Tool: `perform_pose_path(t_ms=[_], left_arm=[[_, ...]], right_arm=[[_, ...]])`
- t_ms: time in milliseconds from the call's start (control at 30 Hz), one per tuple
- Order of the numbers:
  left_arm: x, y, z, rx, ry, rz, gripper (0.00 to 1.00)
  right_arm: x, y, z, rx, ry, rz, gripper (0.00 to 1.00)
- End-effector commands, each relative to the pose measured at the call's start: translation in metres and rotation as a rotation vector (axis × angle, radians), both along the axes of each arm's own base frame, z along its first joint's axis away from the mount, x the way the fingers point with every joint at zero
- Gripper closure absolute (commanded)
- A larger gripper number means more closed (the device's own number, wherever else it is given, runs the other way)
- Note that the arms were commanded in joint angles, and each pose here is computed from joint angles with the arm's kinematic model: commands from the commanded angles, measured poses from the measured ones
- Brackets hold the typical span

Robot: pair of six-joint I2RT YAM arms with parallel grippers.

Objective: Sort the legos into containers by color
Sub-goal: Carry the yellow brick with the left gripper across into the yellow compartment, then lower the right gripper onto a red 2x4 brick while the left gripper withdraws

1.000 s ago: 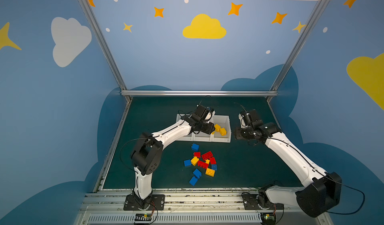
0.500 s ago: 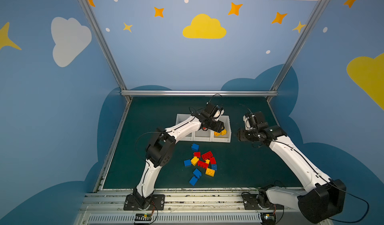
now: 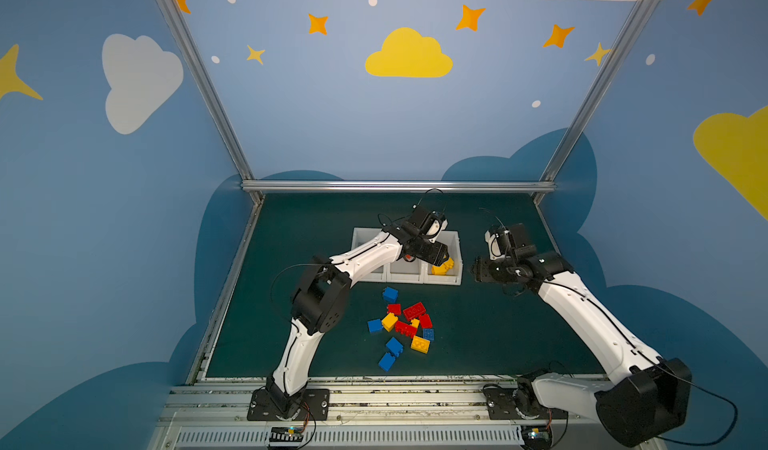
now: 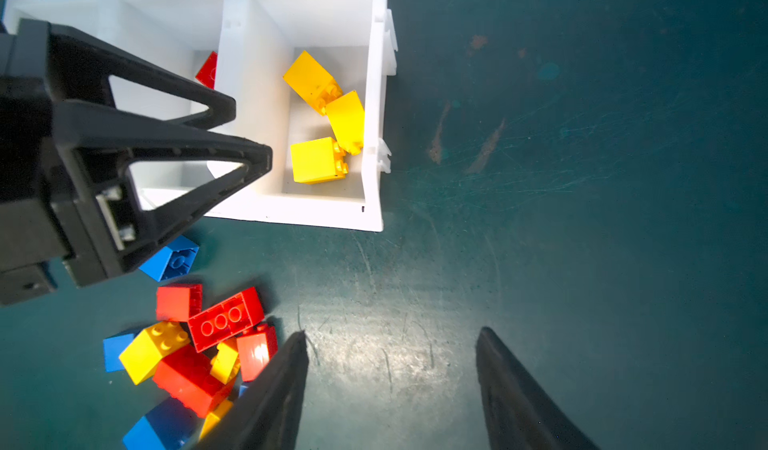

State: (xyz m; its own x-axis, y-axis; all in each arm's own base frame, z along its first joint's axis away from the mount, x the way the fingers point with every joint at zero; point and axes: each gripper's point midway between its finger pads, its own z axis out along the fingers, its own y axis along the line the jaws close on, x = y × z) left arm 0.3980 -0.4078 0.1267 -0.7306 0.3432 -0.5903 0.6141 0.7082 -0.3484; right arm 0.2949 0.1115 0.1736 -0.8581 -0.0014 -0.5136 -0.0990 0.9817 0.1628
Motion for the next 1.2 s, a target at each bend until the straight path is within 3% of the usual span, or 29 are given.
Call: perform_pose_path(t_ms=[0, 300, 467, 567, 800, 1167], left_arm=[[-0.002, 0.012, 0.029, -0.011, -0.054, 0.013, 0.37], [0.001, 0.085, 0.05, -0.004, -0.097, 0.156, 0.36], [-0.005, 0.145, 0.057, 0.021, -0.116, 0.267, 0.35], [-0.012, 0.189, 0.057, 0.055, -0.129, 0.397, 0.35], [-0.047, 0.264, 0.055, 0.078, -0.159, 0.576, 0.32], [-0.094, 0.298, 0.034, 0.023, -0.136, 0.699, 0.31]], right_arm=[[-0.004, 0.011, -0.008, 0.061, 0.016, 0.03, 0.35], [-0.022, 0.065, -0.035, 0.107, 0.098, 0.193, 0.33], [-0.037, 0.105, -0.06, 0.063, 0.193, 0.305, 0.3], [-0.045, 0.126, -0.07, 0.041, 0.249, 0.354, 0.21], [-0.057, 0.159, -0.096, -0.088, 0.331, 0.438, 0.18], [-0.066, 0.18, -0.125, -0.164, 0.398, 0.499, 0.18]])
